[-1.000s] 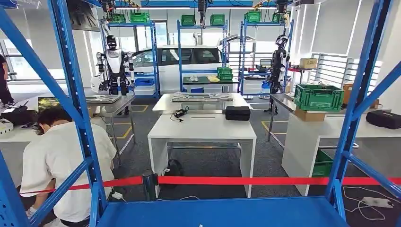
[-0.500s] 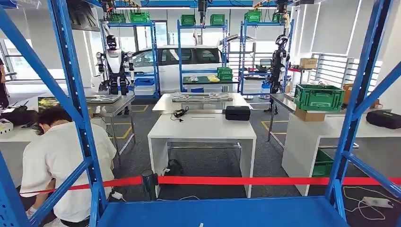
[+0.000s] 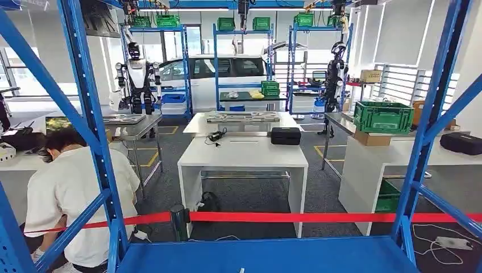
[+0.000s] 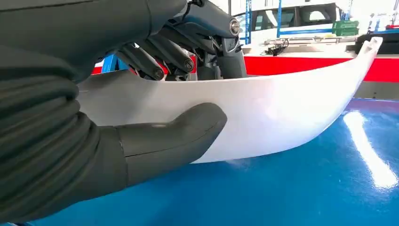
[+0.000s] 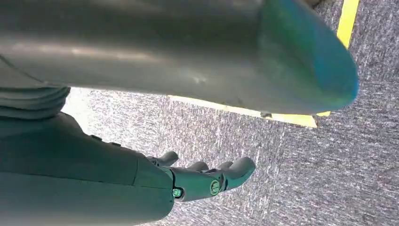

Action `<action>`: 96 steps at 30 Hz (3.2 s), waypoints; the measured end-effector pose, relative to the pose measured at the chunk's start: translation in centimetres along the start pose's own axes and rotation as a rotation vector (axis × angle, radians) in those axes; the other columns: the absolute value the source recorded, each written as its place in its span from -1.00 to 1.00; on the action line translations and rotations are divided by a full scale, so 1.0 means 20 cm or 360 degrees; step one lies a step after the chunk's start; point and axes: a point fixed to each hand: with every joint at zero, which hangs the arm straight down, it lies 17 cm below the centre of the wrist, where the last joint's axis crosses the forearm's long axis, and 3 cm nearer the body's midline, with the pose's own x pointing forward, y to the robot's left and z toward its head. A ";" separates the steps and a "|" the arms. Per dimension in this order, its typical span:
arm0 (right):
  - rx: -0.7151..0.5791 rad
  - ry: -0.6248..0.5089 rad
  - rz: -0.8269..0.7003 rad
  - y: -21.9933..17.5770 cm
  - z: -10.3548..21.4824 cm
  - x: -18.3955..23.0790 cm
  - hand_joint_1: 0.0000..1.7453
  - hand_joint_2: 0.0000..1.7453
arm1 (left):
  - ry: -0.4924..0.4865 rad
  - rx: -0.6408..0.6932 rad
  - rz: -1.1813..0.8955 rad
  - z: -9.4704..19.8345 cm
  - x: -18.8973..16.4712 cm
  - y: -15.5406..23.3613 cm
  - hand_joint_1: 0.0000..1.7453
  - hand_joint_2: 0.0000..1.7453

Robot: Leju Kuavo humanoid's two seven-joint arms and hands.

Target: Take the parts from the cabinet and place them on the table.

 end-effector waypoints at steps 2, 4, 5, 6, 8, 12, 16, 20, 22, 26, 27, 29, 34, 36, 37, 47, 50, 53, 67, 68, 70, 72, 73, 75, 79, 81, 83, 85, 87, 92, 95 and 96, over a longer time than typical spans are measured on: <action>0.0000 -0.0001 -0.0001 0.00 0.00 0.00 -1.00 -1.00 | 0.0000 0.0000 0.0000 0.00 0.00 0.00 1.00 1.00; 0.0001 0.0000 0.0000 0.00 0.00 0.00 -1.00 -1.00 | 0.0000 0.0000 0.0000 0.00 0.00 0.00 1.00 1.00; 0.0000 -0.0001 0.0000 0.00 0.00 0.00 -1.00 -1.00 | 0.0000 0.0000 0.0000 0.00 0.00 0.00 1.00 1.00; 0.0000 -0.0001 -0.0001 0.00 0.00 0.00 -1.00 -1.00 | 0.0000 0.0000 0.0001 0.00 0.00 0.00 1.00 1.00; 0.0000 -0.0002 -0.0001 0.00 0.00 0.00 -1.00 -1.00 | -0.0027 0.0007 -0.0020 -0.01 0.02 0.02 1.00 1.00; -0.0001 -0.0022 -0.0011 -0.01 -0.01 0.03 -1.00 -1.00 | -0.0198 0.0102 -0.0151 -0.23 0.09 0.53 1.00 1.00; 0.0004 -0.0030 -0.0015 -0.01 -0.01 0.05 -1.00 -1.00 | -0.0265 0.0259 -0.0207 -0.32 0.15 0.93 1.00 1.00; 0.0003 -0.0034 -0.0015 -0.01 -0.01 0.06 -1.00 -1.00 | -0.0307 0.0325 -0.0209 -0.33 0.20 1.03 1.00 1.00; 0.0003 -0.0034 -0.0017 -0.01 -0.01 0.06 -1.00 -1.00 | -0.0321 0.0344 -0.0210 -0.33 0.21 1.06 1.00 1.00; 0.0001 -0.0033 -0.0019 -0.01 -0.01 0.06 -1.00 -1.00 | -0.0349 0.0378 -0.0164 -0.34 0.25 1.13 1.00 1.00; 0.0001 -0.0033 -0.0019 -0.01 -0.01 0.06 -1.00 -1.00 | -0.0354 0.0384 -0.0156 -0.34 0.25 1.14 1.00 1.00; 0.0000 -0.0035 -0.0019 -0.01 -0.01 0.06 -1.00 -1.00 | -0.0360 0.0393 -0.0132 -0.34 0.27 1.16 1.00 1.00; -0.0001 -0.0035 -0.0019 -0.01 -0.01 0.06 -1.00 -1.00 | -0.0342 0.0380 -0.0065 -0.33 0.25 1.18 1.00 1.00; 0.0000 -0.0034 -0.0023 -0.01 -0.01 0.06 -1.00 -1.00 | -0.0330 0.0363 -0.0020 -0.33 0.24 1.17 1.00 1.00; 0.0001 -0.0035 -0.0023 -0.01 -0.01 0.06 -1.00 -1.00 | -0.0323 0.0350 0.0006 -0.33 0.23 1.16 1.00 1.00; -0.0002 -0.0038 -0.0034 -0.01 -0.01 0.06 -1.00 -1.00 | -0.0314 0.0320 0.0054 -0.32 0.20 1.17 1.00 1.00; -0.0004 -0.0034 -0.0041 -0.01 -0.01 0.05 -1.00 -1.00 | -0.0306 0.0296 0.0067 -0.31 0.17 1.14 1.00 1.00; -0.0008 -0.0035 -0.0048 -0.01 -0.01 0.05 -1.00 -1.00 | -0.0304 0.0297 0.0072 -0.30 0.16 1.14 1.00 1.00; -0.0008 -0.0048 -0.0061 0.00 -0.01 0.07 -1.00 -1.00 | -0.0280 0.0275 0.0033 -0.27 0.08 1.15 1.00 1.00; -0.0006 -0.0049 -0.0058 0.00 -0.01 0.07 -1.00 -1.00 | -0.0283 0.0280 0.0034 -0.27 0.09 1.16 1.00 1.00; 0.0005 -0.0051 -0.0061 0.02 -0.01 0.07 -1.00 -1.00 | -0.0291 0.0291 0.0030 -0.27 0.10 1.18 1.00 1.00; 0.0008 -0.0051 -0.0061 0.02 -0.01 0.08 -1.00 -1.00 | -0.0290 0.0297 0.0025 -0.28 0.09 1.19 1.00 1.00; 0.0010 -0.0049 -0.0061 0.02 -0.01 0.07 -1.00 -1.00 | -0.0292 0.0298 0.0024 -0.27 0.10 1.20 1.00 1.00; 0.0010 -0.0047 -0.0061 0.02 -0.01 0.07 -1.00 -1.00 | -0.0295 0.0299 0.0020 -0.28 0.10 1.20 1.00 1.00; 0.0008 -0.0048 -0.0060 0.02 -0.01 0.07 -1.00 -1.00 | -0.0299 0.0285 0.0011 -0.28 0.11 1.18 1.00 1.00; 0.0006 -0.0047 -0.0060 0.01 -0.01 0.07 -1.00 -1.00 | -0.0297 0.0278 0.0014 -0.28 0.10 1.17 1.00 1.00; 0.0006 -0.0049 -0.0060 0.01 -0.01 0.08 -1.00 -1.00 | -0.0296 0.0279 0.0013 -0.27 0.10 1.17 1.00 1.00; 0.0004 -0.0056 -0.0060 0.01 -0.01 0.09 -1.00 -1.00 | -0.0299 0.0286 0.0008 -0.27 0.10 1.18 1.00 1.00; 0.0005 -0.0056 -0.0059 0.01 -0.01 0.09 -1.00 -1.00 | -0.0301 0.0285 0.0007 -0.27 0.10 1.18 1.00 1.00; 0.0004 -0.0060 -0.0060 0.01 -0.02 0.10 -1.00 -1.00 | -0.0286 0.0283 0.0003 -0.26 0.07 1.18 1.00 1.00; 0.0004 -0.0054 -0.0059 0.01 -0.02 0.10 -1.00 -1.00 | -0.0280 0.0280 0.0016 -0.26 0.06 1.17 1.00 1.00; 0.0004 -0.0051 -0.0058 0.01 -0.02 0.10 -1.00 -1.00 | -0.0282 0.0279 0.0030 -0.26 0.06 1.17 1.00 1.00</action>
